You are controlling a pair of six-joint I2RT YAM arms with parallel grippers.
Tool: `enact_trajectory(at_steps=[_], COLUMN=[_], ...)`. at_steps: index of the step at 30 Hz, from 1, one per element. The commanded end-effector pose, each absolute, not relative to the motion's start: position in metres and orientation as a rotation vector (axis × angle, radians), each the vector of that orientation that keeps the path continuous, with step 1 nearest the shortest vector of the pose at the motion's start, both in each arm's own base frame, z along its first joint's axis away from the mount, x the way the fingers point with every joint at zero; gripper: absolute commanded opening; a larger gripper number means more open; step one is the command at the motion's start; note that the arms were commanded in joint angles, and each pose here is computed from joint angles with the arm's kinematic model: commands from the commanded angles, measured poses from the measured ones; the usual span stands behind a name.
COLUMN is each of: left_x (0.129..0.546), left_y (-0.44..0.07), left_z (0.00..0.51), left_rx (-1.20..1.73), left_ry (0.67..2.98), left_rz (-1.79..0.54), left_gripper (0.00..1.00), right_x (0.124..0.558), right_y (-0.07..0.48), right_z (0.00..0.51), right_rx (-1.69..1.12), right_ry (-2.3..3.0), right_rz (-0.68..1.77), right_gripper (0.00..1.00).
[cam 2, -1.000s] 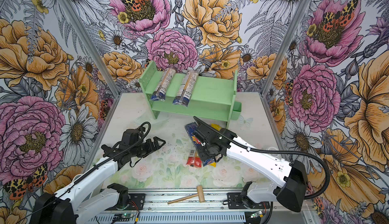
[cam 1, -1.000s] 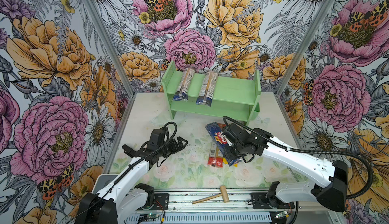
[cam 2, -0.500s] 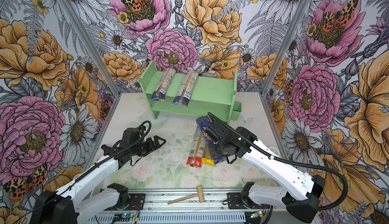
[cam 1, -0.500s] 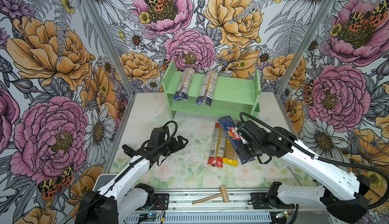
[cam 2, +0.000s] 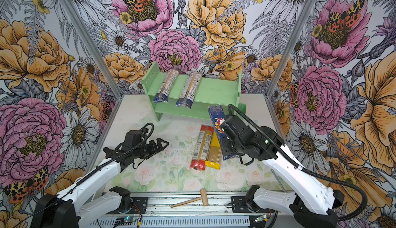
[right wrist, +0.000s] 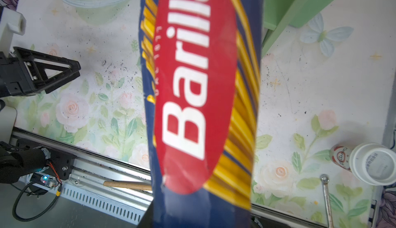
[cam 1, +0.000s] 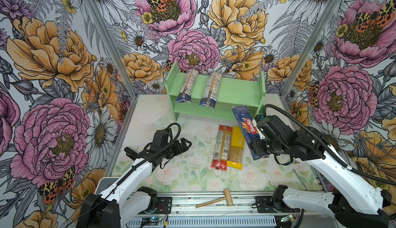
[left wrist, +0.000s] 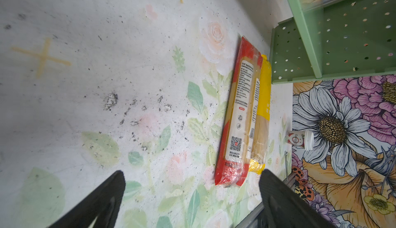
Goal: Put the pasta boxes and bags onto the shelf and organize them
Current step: 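Lift the Barilla box upright with the right gripper toward the shelf, then carry the upright Barilla box with the right gripper onto the shelf's upper tier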
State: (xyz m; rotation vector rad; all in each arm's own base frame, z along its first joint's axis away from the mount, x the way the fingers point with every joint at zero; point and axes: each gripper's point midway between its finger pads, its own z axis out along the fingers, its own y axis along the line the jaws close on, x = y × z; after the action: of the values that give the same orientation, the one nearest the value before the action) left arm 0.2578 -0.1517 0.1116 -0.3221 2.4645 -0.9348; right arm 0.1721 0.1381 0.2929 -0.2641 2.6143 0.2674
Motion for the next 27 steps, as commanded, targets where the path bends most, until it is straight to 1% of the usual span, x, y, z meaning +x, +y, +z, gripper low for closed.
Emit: enact_trajectory(at_steps=[1, 11, 22, 27], left_x=[0.266, 0.267, 0.266, 0.267], left_y=[-0.155, -0.155, -0.156, -0.157], left_z=[0.127, 0.129, 0.127, 0.129], left_rx=[-0.271, -0.268, -0.259, -0.254], left_ry=[2.413, 2.406, 2.405, 2.401], left_rz=[-0.96, -0.963, -0.972, -0.974], left_gripper=[0.99, 0.99, 0.99, 0.99], right_x=[0.19, 0.215, 0.256, 0.278], right_y=[0.14, 0.135, 0.13, 0.128], right_z=[0.343, 0.381, 0.423, 0.433], right_rx=[-0.193, -0.102, -0.006, 0.047], right_ry=[2.419, 2.342, 2.23, 2.19], right_rz=[0.354, 0.357, 0.329, 0.324], right_gripper=[0.0, 0.0, 0.0, 0.0])
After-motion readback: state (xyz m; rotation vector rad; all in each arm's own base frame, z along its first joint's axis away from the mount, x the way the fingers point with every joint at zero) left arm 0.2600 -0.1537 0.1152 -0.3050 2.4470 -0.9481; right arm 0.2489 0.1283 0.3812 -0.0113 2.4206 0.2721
